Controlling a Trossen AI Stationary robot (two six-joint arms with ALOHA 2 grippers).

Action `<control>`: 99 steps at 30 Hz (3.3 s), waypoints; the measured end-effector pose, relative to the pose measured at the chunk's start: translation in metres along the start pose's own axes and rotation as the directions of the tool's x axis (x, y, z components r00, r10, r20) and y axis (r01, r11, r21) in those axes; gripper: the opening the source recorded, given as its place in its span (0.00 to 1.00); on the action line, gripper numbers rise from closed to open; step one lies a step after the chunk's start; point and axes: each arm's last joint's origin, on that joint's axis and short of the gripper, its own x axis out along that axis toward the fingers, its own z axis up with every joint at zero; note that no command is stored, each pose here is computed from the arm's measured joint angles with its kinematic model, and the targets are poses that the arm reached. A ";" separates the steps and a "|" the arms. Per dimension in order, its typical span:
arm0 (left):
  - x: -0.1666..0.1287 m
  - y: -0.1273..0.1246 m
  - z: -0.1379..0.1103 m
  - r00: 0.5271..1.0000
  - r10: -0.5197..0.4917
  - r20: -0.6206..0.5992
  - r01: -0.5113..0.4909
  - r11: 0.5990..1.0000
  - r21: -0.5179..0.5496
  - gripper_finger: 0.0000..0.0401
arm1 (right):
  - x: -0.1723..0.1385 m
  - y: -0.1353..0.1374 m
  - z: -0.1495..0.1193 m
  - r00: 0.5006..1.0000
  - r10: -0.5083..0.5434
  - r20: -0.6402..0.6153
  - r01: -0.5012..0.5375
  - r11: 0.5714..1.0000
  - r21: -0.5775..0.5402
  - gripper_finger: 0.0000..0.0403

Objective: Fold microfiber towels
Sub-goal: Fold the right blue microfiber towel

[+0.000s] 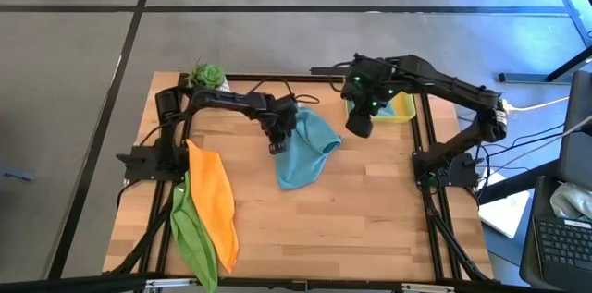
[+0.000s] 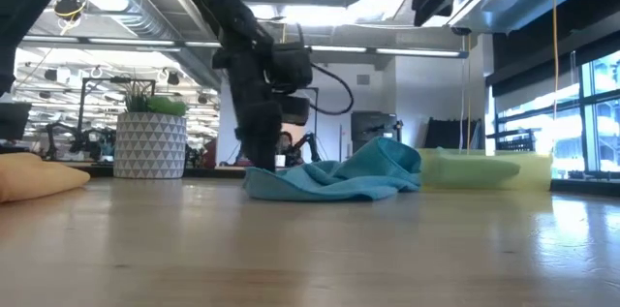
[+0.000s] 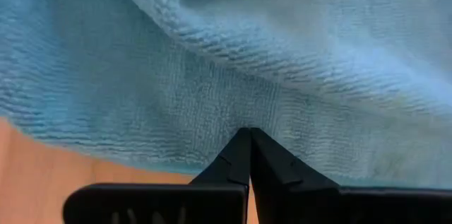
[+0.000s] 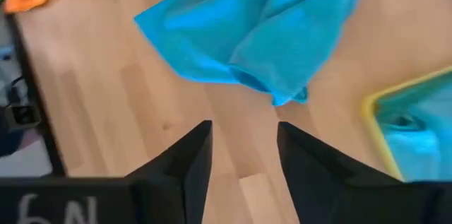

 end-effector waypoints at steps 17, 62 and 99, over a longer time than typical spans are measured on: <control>-0.018 0.020 -0.061 0.833 0.070 -0.549 -0.215 0.955 -0.205 0.00 | 0.020 0.000 0.018 0.999 0.023 0.040 -0.022 1.000 -0.012 0.40; -0.208 -0.111 -0.082 0.925 0.179 0.335 0.006 0.874 -0.485 0.00 | 0.248 -0.053 0.068 0.975 -0.092 -0.204 0.042 0.970 -0.238 0.31; -0.210 -0.110 -0.085 0.904 0.272 0.329 -0.224 0.959 -0.175 0.00 | 0.174 -0.108 0.114 0.976 -0.219 -0.022 0.219 0.976 0.002 0.45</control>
